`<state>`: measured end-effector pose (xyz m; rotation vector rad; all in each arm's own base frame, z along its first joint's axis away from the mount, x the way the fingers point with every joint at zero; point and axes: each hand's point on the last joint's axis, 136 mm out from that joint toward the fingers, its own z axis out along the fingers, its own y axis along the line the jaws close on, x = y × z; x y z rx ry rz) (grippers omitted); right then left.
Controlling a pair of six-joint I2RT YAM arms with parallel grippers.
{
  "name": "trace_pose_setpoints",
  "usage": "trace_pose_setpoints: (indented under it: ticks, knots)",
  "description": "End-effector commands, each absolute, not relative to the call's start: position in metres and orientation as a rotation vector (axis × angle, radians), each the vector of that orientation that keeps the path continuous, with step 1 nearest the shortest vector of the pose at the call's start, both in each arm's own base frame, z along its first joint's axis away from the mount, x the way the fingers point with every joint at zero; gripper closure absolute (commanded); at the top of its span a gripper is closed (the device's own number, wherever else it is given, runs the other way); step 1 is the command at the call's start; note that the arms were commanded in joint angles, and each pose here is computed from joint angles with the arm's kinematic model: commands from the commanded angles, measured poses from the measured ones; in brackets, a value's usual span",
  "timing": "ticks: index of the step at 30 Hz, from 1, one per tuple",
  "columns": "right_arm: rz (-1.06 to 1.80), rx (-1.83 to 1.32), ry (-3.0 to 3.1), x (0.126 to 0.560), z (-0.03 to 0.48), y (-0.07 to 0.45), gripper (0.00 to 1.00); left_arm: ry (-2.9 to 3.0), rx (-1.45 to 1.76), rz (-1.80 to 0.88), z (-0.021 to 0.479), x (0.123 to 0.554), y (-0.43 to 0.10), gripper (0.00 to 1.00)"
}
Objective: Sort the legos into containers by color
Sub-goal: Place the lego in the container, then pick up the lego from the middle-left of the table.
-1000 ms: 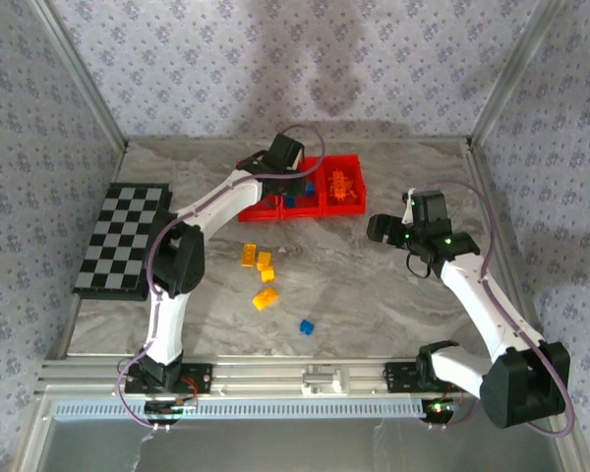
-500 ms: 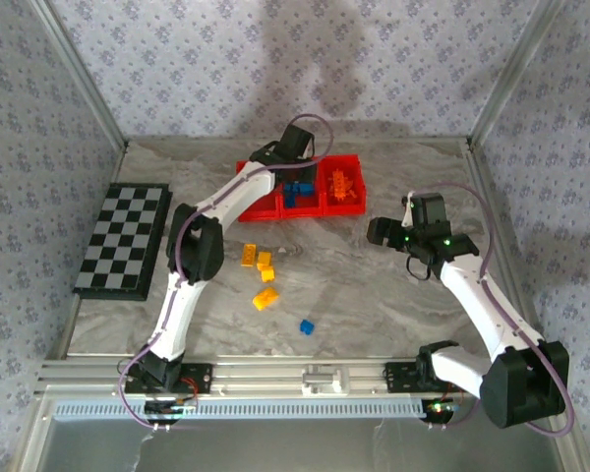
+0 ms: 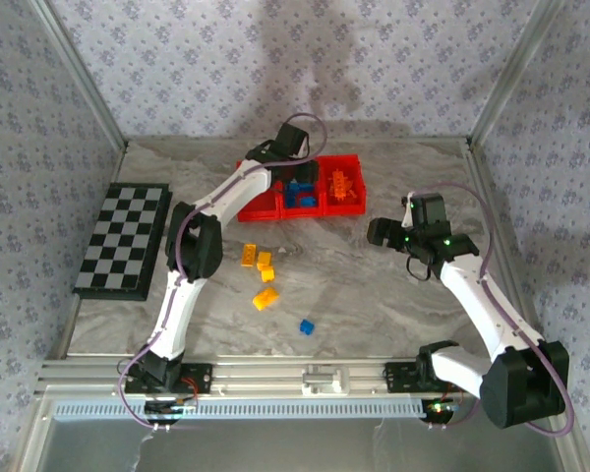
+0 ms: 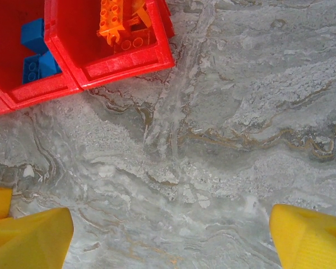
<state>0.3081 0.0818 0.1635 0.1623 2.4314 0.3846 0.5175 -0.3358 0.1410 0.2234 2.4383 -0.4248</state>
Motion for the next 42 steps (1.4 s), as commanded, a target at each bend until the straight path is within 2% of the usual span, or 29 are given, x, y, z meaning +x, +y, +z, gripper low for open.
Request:
trace_pose_setpoints:
  ticks: [1,5,10,19,24,29,42]
  knots:
    - [0.401,0.184,2.433,0.304,0.169,0.081,0.07,2.389,0.267,-0.511,0.172,0.508,-0.343,0.3]
    - [0.397,0.185,2.431,0.301,0.169,0.08,0.07,2.359,0.355,-0.523,0.194,0.484,-0.342,0.25]
    - [0.39,0.186,2.427,0.3,0.169,0.078,0.07,2.336,0.442,-0.505,0.197,0.414,-0.327,0.16]
    - [0.378,0.21,2.427,0.307,0.165,0.076,0.06,2.504,0.589,-0.377,0.134,0.245,-0.296,0.07]
    - [0.374,0.234,2.436,0.315,0.164,0.076,0.05,2.568,0.706,-0.384,0.112,0.18,-0.291,0.03]
    - [0.419,0.263,2.441,0.319,0.162,0.081,0.05,2.595,0.756,-0.367,0.107,0.158,-0.291,0.02]
    - [0.412,0.283,2.48,0.307,0.153,0.078,0.04,2.718,0.924,-0.397,0.077,0.128,-0.327,0.01]
